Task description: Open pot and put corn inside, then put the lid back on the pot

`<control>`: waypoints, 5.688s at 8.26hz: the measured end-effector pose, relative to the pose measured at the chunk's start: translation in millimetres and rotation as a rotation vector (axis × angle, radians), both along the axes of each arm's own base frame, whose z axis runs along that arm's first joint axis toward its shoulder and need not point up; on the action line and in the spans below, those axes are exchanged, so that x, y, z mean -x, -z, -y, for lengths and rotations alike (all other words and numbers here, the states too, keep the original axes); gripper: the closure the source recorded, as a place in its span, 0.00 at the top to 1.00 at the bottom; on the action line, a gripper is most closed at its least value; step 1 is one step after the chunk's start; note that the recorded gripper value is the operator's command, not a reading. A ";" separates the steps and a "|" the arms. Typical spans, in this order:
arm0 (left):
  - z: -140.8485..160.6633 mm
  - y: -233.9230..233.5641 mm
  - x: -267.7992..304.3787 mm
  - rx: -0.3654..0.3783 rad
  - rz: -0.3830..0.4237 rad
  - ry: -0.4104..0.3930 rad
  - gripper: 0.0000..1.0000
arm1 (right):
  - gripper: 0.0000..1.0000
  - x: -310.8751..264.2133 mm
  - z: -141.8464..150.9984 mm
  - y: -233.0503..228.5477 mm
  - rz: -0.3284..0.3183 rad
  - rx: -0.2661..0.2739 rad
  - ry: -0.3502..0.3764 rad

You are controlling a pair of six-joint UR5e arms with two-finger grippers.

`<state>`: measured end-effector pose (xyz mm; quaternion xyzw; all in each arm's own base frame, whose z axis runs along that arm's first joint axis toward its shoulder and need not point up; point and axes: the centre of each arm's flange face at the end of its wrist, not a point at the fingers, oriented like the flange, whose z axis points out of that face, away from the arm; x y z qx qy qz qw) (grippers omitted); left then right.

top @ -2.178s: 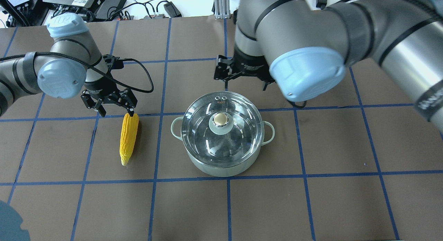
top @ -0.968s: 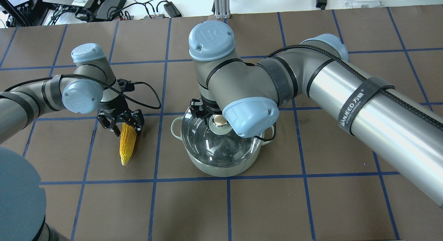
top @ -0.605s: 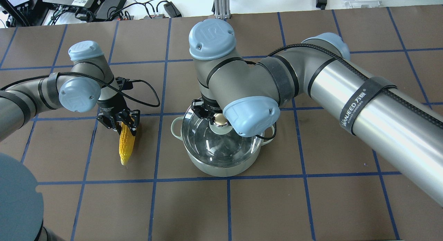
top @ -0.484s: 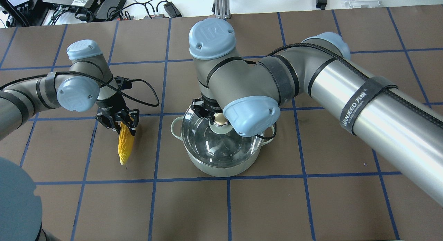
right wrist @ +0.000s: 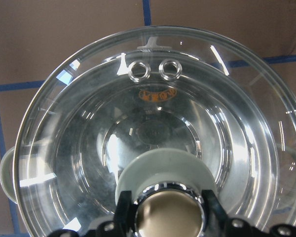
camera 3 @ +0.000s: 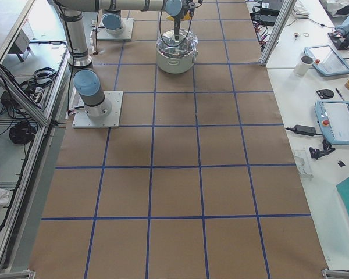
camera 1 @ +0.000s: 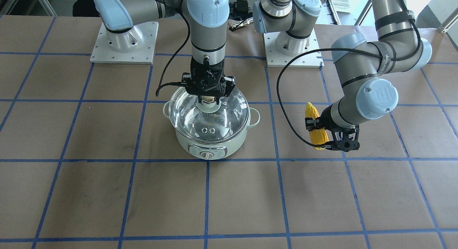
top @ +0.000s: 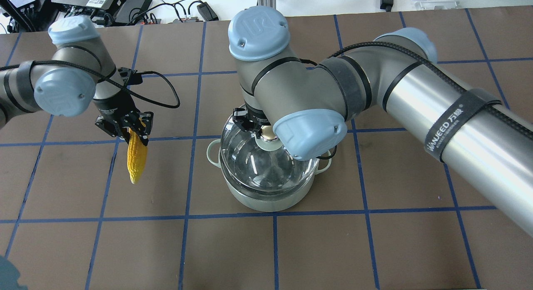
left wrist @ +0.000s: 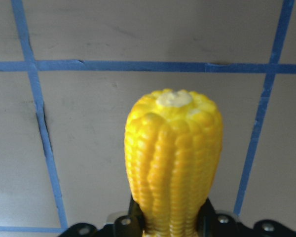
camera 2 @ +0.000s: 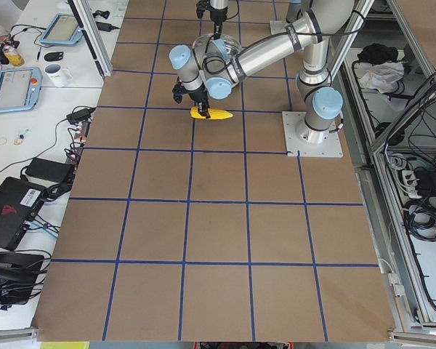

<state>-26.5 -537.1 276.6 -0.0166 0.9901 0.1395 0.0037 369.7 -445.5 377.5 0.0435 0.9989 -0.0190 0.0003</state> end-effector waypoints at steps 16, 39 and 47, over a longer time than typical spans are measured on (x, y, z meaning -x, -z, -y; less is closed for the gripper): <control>-54.7 -114.2 273.0 0.122 -0.111 0.064 0.00 | 0.29 201.5 13.8 -133.4 -0.020 0.002 -0.021; -18.7 -72.8 257.8 0.042 0.055 0.039 1.00 | 0.26 198.8 11.8 -129.6 -0.023 -0.016 -0.025; 13.8 -169.4 121.6 0.167 0.066 0.001 1.00 | 0.26 19.5 14.2 -38.5 0.008 -0.043 -0.032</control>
